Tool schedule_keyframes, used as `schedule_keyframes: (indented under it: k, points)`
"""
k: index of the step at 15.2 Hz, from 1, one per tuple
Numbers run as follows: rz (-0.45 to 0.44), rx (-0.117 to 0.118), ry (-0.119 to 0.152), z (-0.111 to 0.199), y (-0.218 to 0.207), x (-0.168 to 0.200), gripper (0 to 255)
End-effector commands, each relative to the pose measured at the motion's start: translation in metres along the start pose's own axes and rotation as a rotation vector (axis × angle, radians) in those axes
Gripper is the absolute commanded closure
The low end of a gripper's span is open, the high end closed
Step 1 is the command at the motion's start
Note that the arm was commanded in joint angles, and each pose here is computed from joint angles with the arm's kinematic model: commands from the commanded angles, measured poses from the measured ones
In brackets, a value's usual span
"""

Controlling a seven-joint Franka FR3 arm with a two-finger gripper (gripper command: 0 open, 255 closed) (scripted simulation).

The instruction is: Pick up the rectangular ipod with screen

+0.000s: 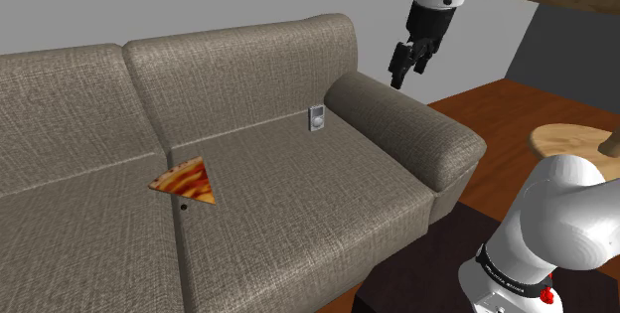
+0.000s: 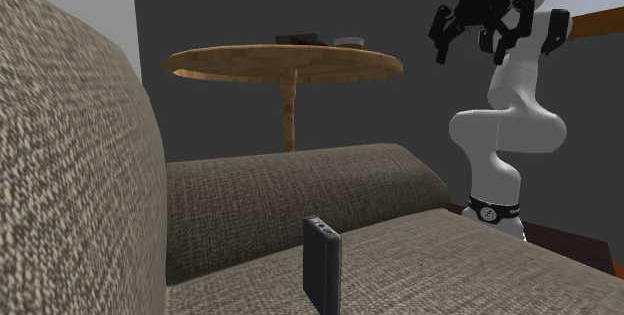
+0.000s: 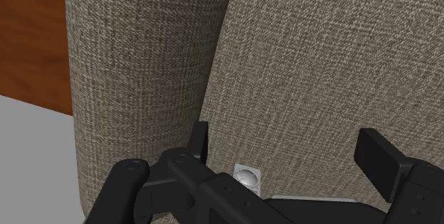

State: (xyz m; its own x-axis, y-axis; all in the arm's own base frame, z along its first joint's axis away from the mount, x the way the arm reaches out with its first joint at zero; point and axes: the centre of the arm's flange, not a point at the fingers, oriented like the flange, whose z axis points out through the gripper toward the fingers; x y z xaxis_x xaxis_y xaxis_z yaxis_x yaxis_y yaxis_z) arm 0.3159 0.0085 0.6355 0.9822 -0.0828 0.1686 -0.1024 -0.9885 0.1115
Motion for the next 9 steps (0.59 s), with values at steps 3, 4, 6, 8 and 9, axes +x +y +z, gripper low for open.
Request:
schedule_keyframes:
  k: [3,4,6,8,9]
  points:
    - [0.006,0.005,-0.001,0.017,0.001,0.02,0]
    - [0.009,0.008,-0.001,0.026,0.001,0.03,0]
    - [0.015,0.014,-0.002,0.043,0.002,0.05,0]
    - [0.021,0.019,-0.003,0.06,0.002,0.07,0]
    - [0.024,0.022,-0.003,0.069,0.003,0.08,0]
